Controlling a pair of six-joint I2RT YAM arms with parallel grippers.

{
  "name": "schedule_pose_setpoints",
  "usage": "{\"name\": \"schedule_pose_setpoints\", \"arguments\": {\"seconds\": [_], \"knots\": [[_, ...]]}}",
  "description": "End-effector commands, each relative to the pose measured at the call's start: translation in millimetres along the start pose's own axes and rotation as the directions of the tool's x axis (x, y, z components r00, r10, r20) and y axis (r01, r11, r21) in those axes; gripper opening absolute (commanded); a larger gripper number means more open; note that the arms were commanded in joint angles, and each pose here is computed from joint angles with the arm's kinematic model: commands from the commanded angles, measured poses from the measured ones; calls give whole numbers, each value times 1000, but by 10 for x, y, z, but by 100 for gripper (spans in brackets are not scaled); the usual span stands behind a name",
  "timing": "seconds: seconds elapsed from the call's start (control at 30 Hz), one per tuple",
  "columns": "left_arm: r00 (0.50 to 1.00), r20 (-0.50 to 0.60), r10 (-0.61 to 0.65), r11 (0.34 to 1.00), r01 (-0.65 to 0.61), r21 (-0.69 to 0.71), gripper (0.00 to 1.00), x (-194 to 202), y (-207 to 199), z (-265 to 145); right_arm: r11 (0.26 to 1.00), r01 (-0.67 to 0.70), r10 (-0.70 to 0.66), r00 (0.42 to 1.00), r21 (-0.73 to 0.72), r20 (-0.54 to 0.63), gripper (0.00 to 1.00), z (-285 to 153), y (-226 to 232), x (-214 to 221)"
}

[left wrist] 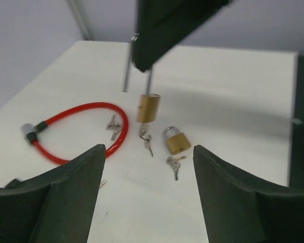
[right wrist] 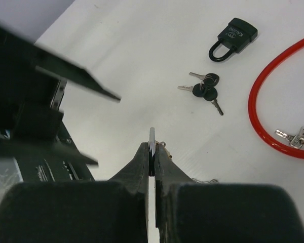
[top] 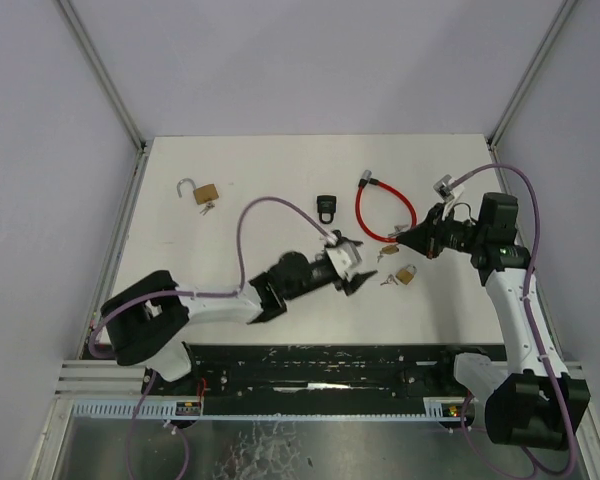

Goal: Lock with the key
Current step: Pick up the lock from the center of the board.

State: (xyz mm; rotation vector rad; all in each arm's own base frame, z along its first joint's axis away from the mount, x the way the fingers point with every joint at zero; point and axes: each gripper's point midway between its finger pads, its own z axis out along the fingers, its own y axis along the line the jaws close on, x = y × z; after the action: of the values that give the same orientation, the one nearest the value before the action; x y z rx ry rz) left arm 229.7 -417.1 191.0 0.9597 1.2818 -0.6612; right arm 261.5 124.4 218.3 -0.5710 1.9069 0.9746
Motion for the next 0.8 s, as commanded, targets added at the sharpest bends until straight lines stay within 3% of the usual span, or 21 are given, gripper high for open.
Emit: {"name": "schedule_pose_setpoints", "arguments": {"seconds": [0.0,0.17,0.27,0.43,0.57,0.77], "knots": [[921,113,-373,882,314,351,69,-336,92,-209,962,263,-263,965,-68,17,0,-115,188,-170],[830,193,-523,806,409,428,70,-455,228,-308,895,424,-421,905,-134,55,0,-161,340,-146],[808,192,-557,775,423,469,70,-508,235,-337,851,488,-481,872,-193,88,0,-184,457,-148],[821,224,-525,785,365,501,69,-579,208,-342,792,543,-537,837,-280,107,0,-236,612,-210],[839,290,-460,843,311,439,69,-598,274,-376,820,487,-486,870,-301,83,0,-245,628,-272],[911,376,-167,960,62,275,71,-540,115,-270,852,399,-391,915,-338,96,0,-226,710,-206]]}}
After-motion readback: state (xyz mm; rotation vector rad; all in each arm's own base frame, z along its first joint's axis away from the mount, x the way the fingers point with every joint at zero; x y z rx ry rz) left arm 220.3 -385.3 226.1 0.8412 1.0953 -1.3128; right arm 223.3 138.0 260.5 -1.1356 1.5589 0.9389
